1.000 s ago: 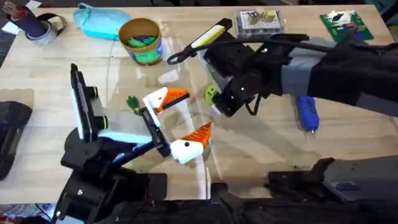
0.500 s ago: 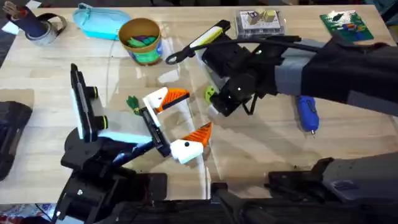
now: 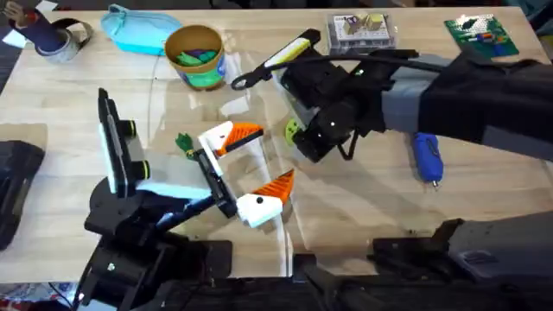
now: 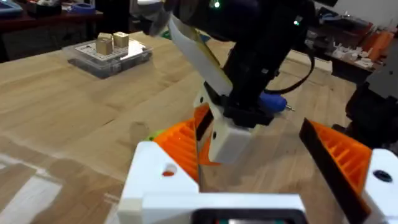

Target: Pick up the gripper from the table and insert it into the empty holder that is missing its gripper. Then pick up a screw, insert it into the mounting hole, and use the screwdriver to tighten it. Finally, clean up the table by picking up the vegetable and placing it into the bucket.

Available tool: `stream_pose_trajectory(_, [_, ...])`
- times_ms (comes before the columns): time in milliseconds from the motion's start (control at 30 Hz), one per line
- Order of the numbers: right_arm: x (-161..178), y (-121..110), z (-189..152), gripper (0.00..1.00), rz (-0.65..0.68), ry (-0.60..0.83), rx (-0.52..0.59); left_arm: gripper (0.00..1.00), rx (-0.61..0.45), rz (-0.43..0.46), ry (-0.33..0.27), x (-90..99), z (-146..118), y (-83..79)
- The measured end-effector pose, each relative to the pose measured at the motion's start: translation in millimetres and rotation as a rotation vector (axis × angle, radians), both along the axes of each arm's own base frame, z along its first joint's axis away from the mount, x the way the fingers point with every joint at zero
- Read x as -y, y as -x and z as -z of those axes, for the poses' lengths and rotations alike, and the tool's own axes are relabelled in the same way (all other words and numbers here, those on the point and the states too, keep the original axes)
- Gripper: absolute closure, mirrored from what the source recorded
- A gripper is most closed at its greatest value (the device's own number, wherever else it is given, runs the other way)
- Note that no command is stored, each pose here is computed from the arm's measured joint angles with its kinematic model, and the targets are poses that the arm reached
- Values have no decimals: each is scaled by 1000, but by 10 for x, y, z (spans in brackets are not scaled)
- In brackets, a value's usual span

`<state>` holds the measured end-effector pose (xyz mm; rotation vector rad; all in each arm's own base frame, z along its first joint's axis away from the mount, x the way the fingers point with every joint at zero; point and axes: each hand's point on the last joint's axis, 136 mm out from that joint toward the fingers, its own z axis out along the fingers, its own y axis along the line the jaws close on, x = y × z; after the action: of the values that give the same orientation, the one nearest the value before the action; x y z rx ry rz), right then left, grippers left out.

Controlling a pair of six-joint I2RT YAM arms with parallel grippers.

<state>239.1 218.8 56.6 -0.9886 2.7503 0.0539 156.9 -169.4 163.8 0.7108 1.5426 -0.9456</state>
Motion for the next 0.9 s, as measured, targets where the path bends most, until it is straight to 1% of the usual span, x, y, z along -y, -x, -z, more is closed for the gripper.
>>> stream_pose_trajectory(100, [0,0,-1,773,0,0,0,10,0,0,0,0,0,0])
stream_pose_trajectory(167, [0,0,-1,849,-1,0,0,10,0,0,0,0,0,0])
stream_pose_trajectory(233, [0,-1,-1,896,2,0,0,10,0,0,0,0,0,0])
stream_pose_trajectory(300, [0,0,-1,981,3,-1,0,10,0,0,0,0,0,0])
stream_pose_trajectory(500, [5,-17,-3,994,5,3,8,10,0,0,0,0,0,0])
stream_pose_trajectory(700, [79,-29,-50,995,13,43,14,10,0,0,0,0,1,0])
stream_pose_trajectory(800, [81,-50,-236,995,12,55,13,10,-1,0,0,0,1,0])
stream_pose_trajectory(900, [-5,-150,-583,995,14,25,49,10,0,0,0,0,0,0])
